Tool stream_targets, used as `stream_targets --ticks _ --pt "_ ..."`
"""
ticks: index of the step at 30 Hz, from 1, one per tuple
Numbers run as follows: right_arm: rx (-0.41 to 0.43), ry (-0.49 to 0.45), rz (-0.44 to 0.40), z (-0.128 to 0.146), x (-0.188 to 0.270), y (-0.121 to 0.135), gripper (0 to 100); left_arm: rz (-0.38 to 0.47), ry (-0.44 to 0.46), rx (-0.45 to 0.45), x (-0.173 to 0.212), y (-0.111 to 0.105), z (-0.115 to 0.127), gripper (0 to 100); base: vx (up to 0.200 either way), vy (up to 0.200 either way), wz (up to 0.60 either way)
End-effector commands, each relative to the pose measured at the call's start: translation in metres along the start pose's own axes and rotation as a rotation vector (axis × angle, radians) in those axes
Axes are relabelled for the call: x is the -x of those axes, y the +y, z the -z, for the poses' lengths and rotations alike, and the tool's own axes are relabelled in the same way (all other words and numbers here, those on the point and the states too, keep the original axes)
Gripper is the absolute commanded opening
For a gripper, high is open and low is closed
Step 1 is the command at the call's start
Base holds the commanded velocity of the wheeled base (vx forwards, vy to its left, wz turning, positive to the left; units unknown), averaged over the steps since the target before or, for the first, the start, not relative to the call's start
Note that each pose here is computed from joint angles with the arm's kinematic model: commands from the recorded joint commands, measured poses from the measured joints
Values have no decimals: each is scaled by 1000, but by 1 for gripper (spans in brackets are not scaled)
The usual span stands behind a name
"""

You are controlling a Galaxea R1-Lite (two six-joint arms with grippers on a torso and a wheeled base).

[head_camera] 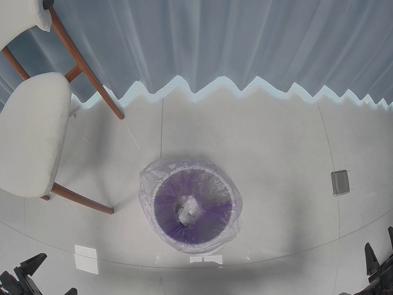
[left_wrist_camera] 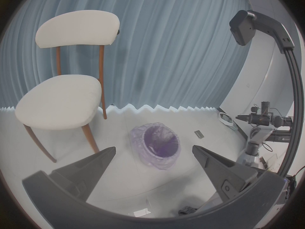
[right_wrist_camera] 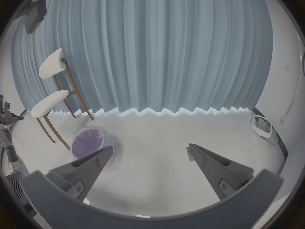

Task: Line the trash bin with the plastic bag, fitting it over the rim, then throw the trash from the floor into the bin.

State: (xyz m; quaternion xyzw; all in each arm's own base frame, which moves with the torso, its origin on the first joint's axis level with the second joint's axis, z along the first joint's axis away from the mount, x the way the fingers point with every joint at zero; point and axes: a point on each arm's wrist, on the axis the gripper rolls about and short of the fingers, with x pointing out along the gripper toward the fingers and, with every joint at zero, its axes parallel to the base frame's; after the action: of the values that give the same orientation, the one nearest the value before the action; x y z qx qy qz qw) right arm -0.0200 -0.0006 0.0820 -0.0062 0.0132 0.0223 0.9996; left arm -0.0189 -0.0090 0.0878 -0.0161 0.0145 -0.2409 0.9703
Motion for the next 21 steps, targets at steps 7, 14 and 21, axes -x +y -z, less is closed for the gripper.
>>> stream_targets --ticks 7,14,21 --pt "-6 -28 43 6 3 1 100 -467 -46 -74 6 7 8 100 0 0 0" --pt "-11 -28 43 6 3 1 100 -476 -14 -28 6 7 12 100 0 0 0" --pt "-12 -26 45 6 3 1 100 -469 -16 -60 7 7 12 100 0 0 0"
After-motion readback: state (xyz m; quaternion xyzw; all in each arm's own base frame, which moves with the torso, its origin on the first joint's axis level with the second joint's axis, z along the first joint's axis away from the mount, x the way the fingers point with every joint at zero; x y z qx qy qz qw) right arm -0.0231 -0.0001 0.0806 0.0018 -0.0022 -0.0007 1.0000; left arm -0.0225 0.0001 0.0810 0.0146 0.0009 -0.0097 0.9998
